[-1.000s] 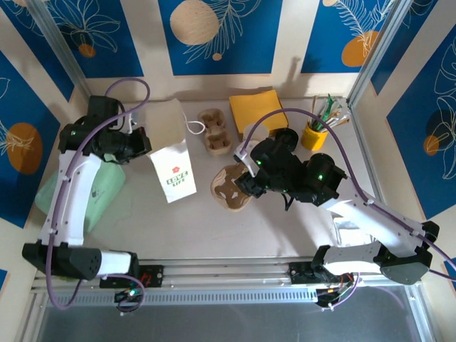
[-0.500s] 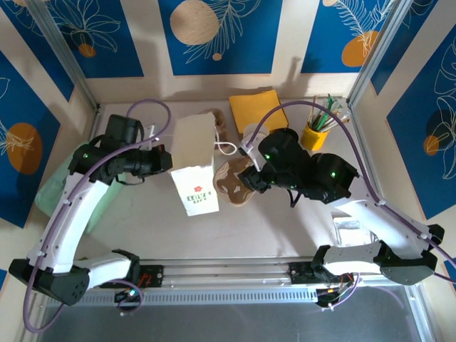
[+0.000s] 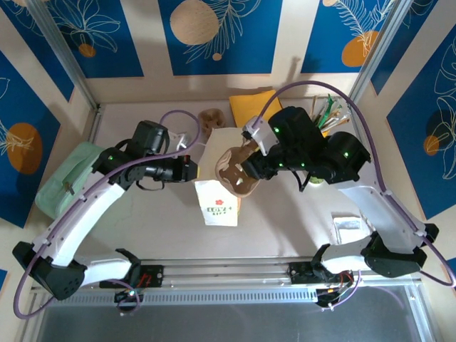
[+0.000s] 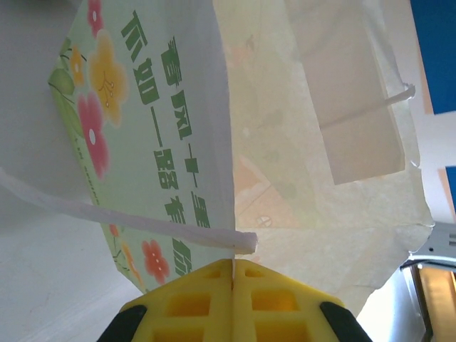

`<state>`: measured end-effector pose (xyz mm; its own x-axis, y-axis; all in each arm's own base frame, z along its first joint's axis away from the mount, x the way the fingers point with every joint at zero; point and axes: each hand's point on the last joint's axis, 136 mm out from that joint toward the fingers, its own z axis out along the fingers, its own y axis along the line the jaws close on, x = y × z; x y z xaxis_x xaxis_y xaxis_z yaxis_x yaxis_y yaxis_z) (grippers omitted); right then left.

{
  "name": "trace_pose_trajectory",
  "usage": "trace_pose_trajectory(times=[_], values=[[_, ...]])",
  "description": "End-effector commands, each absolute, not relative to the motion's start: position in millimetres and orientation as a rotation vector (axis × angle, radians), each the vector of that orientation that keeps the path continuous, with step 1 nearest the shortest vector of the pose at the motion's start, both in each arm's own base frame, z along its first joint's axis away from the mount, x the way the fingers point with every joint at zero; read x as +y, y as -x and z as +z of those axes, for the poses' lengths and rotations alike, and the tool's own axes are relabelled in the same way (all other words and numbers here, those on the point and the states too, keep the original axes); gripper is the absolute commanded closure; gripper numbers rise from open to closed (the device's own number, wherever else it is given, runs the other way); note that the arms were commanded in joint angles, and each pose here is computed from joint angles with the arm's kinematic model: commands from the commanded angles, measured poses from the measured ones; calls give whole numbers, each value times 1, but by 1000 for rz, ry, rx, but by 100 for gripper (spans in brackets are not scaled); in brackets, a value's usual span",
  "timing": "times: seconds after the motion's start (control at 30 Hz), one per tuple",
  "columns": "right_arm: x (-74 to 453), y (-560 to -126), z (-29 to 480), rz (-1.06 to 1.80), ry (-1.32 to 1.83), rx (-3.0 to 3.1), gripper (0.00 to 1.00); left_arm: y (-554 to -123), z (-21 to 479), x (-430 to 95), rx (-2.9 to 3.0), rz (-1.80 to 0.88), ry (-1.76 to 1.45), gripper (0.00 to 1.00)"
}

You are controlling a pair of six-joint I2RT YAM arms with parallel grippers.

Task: Pack the takeout coffee

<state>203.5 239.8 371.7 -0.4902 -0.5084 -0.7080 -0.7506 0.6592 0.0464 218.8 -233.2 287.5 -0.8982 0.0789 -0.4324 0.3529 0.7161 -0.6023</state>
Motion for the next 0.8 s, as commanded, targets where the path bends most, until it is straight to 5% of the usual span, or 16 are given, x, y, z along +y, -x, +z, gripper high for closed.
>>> trace_pose_trajectory(times=[0.0,0.77], values=[[243,-195,373,523,1044,2219,56,-213,293,-249,2496,-1070,-438,100],[274,-231,356,699,1211,2257,56,-197,283,-253,2476,-1088,-619,100]])
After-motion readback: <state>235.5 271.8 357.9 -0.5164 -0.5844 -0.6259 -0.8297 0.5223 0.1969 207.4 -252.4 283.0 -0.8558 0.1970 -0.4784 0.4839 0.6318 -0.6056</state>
